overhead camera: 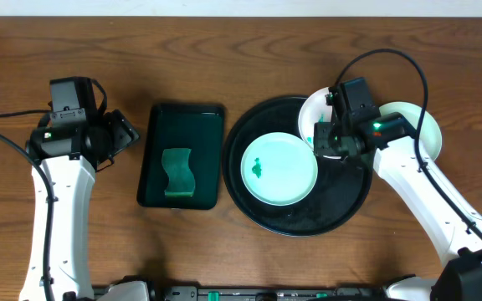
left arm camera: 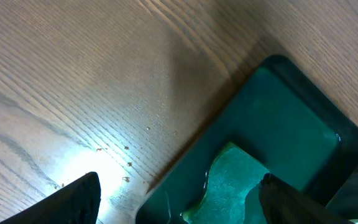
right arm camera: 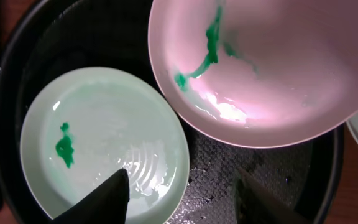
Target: Clean dirty plates on tray and stack at the side
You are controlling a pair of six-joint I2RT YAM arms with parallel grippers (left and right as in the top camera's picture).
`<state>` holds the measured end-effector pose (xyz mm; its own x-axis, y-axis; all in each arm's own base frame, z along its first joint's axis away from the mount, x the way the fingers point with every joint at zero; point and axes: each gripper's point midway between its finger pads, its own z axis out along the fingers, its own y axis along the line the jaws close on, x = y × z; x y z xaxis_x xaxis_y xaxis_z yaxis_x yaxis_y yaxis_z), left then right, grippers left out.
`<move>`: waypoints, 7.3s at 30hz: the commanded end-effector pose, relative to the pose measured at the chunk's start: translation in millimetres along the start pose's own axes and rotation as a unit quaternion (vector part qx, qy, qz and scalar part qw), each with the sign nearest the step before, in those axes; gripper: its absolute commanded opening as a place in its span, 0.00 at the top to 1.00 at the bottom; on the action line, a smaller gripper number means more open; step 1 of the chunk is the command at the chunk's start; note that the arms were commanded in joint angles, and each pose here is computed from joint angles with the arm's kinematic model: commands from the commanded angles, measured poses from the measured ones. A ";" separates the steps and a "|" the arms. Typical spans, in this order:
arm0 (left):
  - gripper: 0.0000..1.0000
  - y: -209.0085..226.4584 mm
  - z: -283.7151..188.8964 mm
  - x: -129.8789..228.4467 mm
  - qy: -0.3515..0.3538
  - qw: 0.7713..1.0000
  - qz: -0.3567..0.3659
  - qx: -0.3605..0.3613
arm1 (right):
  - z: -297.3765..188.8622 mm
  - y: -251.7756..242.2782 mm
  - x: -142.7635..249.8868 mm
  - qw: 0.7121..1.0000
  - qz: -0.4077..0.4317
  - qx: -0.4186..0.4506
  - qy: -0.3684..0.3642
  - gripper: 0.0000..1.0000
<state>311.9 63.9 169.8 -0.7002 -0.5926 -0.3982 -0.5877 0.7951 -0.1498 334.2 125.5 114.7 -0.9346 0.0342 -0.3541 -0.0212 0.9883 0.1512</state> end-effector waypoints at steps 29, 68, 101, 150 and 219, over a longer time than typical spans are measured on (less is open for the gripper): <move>0.18 0.4 -4.7 -6.0 -0.010 1.000 0.001 -0.001 | 51.2 -18.6 42.8 1.000 -0.020 0.010 0.016 0.56; 0.18 0.4 -4.7 -6.0 -0.010 1.000 0.001 -0.001 | 58.3 -20.4 46.9 1.000 -0.020 0.009 0.010 0.59; 0.18 0.4 -4.7 -6.0 -0.010 1.000 0.001 -0.001 | 78.0 -13.4 56.0 0.999 0.023 0.011 0.028 0.82; 0.18 0.4 -4.7 -6.0 -0.010 1.000 0.001 -0.001 | 86.5 -17.3 58.8 0.999 0.031 0.020 0.007 0.99; 0.54 -55.5 9.7 107.7 0.139 0.982 0.128 0.032 | 86.6 -16.1 58.4 0.999 0.031 0.018 0.007 0.99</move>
<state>276.9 -46.3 140.8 -0.9180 -0.3518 -0.1829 -0.3113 0.9252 -0.2170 312.3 129.6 15.7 -0.9393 0.0896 -0.3311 0.0348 0.9852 0.1681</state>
